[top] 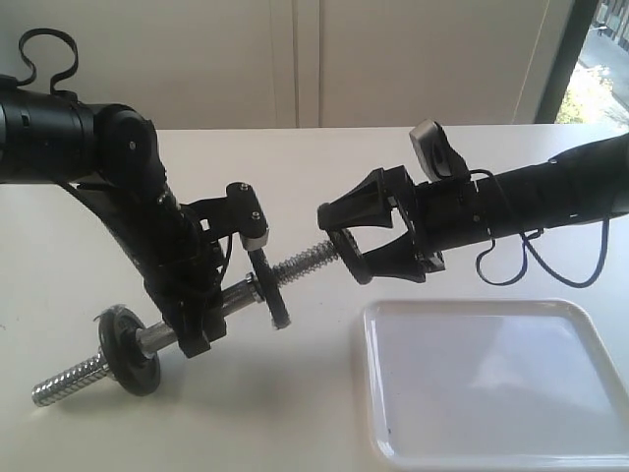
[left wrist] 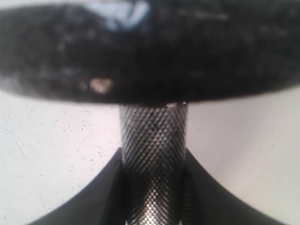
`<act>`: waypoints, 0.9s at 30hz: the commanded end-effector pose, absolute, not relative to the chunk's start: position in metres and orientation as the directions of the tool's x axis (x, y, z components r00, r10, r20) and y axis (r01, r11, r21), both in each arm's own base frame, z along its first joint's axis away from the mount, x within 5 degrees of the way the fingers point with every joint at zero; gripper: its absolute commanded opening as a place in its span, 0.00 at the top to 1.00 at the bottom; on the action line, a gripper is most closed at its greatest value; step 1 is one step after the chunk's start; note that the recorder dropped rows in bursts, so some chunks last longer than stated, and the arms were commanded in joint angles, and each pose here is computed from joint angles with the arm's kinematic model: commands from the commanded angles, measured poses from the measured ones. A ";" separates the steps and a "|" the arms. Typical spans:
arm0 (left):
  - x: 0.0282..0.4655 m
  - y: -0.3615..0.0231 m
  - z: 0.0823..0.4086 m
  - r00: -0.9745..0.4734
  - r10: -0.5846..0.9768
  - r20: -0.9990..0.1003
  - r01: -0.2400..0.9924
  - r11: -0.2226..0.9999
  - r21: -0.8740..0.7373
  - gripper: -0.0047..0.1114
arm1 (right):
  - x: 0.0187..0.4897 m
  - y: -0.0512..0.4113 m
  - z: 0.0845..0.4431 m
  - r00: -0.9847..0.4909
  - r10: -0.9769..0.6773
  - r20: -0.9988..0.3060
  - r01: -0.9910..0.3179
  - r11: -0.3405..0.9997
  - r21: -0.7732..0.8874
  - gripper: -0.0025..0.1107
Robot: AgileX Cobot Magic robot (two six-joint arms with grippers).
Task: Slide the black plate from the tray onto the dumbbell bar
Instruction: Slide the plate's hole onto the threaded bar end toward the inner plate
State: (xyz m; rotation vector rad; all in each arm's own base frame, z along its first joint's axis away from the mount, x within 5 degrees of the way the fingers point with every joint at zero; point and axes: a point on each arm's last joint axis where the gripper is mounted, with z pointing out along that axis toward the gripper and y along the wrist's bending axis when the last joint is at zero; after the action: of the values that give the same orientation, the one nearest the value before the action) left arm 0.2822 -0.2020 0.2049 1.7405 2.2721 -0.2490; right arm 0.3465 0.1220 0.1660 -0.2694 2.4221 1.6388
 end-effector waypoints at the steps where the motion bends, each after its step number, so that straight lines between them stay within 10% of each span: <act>1: 0.280 -0.205 0.236 -0.261 0.866 -0.427 0.950 0.310 0.048 0.96 | 0.346 0.123 0.178 -0.961 -0.018 -0.276 -0.267 0.318 0.910 0.98; 27: 0.280 -0.207 0.237 -0.270 0.858 -0.438 0.947 0.318 0.037 0.96 | 0.331 0.161 0.179 -0.951 -0.111 -0.288 -0.308 0.278 0.910 0.98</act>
State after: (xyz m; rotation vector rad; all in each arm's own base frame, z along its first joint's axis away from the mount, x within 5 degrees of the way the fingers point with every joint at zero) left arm 0.2816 -0.2033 0.2053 1.7275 2.2761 -0.2736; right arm 0.3366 0.1527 0.1655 -0.3504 2.4449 1.6448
